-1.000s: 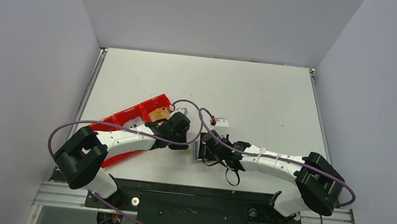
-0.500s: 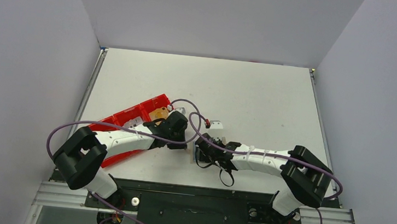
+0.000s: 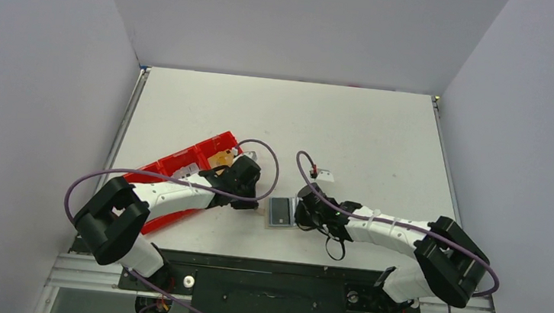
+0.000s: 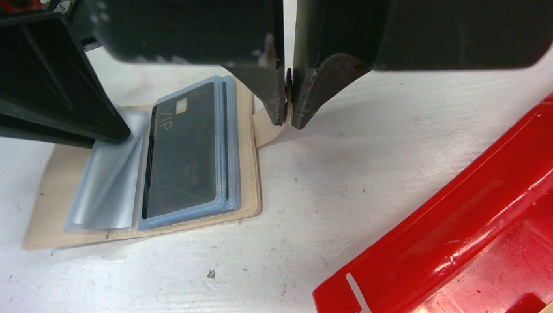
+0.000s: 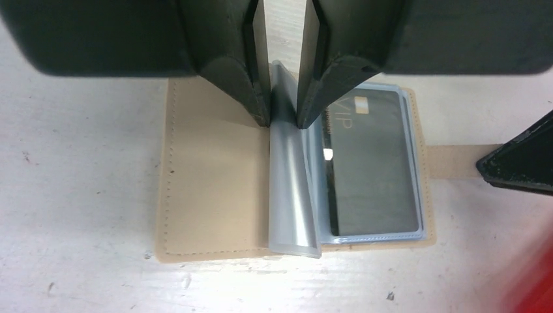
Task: Take the credit cards out of the card holder
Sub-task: Open the card holder at the center of the board.
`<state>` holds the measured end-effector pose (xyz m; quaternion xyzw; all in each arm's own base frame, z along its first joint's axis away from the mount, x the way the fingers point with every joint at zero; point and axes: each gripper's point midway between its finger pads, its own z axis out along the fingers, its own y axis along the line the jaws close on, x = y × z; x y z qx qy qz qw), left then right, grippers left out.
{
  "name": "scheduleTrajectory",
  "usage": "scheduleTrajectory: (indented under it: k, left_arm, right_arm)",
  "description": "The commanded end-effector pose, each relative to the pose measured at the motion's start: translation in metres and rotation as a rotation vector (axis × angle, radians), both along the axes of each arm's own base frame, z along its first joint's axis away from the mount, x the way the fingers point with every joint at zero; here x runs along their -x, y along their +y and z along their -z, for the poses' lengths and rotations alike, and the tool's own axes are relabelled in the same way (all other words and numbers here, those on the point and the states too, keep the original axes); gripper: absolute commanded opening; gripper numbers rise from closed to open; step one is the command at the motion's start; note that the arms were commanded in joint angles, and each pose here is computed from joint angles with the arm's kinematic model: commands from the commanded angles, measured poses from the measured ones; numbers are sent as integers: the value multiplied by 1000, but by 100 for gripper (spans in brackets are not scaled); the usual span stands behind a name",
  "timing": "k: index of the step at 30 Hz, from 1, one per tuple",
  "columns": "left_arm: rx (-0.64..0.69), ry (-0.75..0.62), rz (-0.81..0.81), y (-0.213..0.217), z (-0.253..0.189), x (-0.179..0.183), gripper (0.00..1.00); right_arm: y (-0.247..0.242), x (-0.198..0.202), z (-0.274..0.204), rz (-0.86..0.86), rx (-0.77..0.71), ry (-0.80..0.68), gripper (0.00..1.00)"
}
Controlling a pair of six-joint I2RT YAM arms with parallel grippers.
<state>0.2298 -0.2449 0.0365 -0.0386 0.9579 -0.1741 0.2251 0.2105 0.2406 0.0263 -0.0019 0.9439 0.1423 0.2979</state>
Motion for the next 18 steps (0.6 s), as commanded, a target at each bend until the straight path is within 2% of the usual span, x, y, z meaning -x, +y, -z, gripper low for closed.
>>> scheduleTrajectory:
  k: [1,9,13,14,18]
  left_arm:
    - [-17,-37,-5,7,-8,-5,0]
    - [-25,-47,13,6,-14,-6,0]
    - [-19,-68,31,4,-27,-9,11]
    - [-11,-81,39,2,-35,-11,17]
    - [11,-134,72,-9,-66,-18,29]
  right_arm:
    - [11,-3,-14,3,-154,9,21]
    - [6,-1,-5,25,-158,30,24]
    - [1,0,-5,42,-152,22,24]
    - [0,-1,-6,45,-153,20,23]
    - [-2,-1,-8,49,-152,10,15]
